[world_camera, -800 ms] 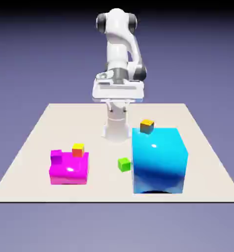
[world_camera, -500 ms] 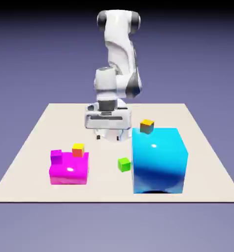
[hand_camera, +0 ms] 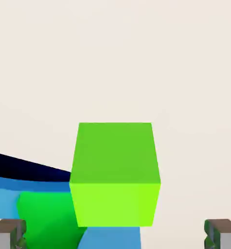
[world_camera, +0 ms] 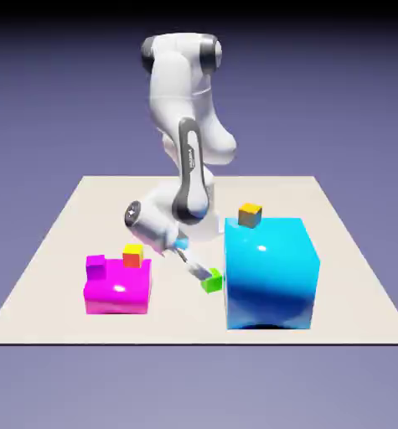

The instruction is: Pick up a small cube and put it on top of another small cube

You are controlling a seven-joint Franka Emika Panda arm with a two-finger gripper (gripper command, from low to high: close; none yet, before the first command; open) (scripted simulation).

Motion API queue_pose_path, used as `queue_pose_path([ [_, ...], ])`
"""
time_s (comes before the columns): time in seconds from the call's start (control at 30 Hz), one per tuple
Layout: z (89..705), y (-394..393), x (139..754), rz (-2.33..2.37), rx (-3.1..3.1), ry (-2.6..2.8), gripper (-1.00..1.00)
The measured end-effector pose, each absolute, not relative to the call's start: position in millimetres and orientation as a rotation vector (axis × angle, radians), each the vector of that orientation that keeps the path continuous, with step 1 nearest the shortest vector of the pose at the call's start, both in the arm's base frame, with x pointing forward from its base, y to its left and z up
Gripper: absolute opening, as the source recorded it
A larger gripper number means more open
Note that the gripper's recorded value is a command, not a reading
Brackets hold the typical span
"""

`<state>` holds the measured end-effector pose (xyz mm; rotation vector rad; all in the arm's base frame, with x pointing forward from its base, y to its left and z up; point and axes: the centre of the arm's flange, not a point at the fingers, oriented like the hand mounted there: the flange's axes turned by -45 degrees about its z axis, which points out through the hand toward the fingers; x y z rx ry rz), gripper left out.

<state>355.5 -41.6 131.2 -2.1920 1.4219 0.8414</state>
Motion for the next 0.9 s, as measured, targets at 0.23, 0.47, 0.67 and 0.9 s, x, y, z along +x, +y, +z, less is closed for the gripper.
queue_pose_path([
  [0.23,122,-37,353,0.84,-2.19,1.422,-1.0],
  [0.47,226,-53,411,0.729,-2.131,1.387,-1.0],
  [0.67,350,-30,439,0.668,-2.014,1.362,-1.0],
  [0.9,419,40,385,0.833,-2.092,1.37,-1.0],
])
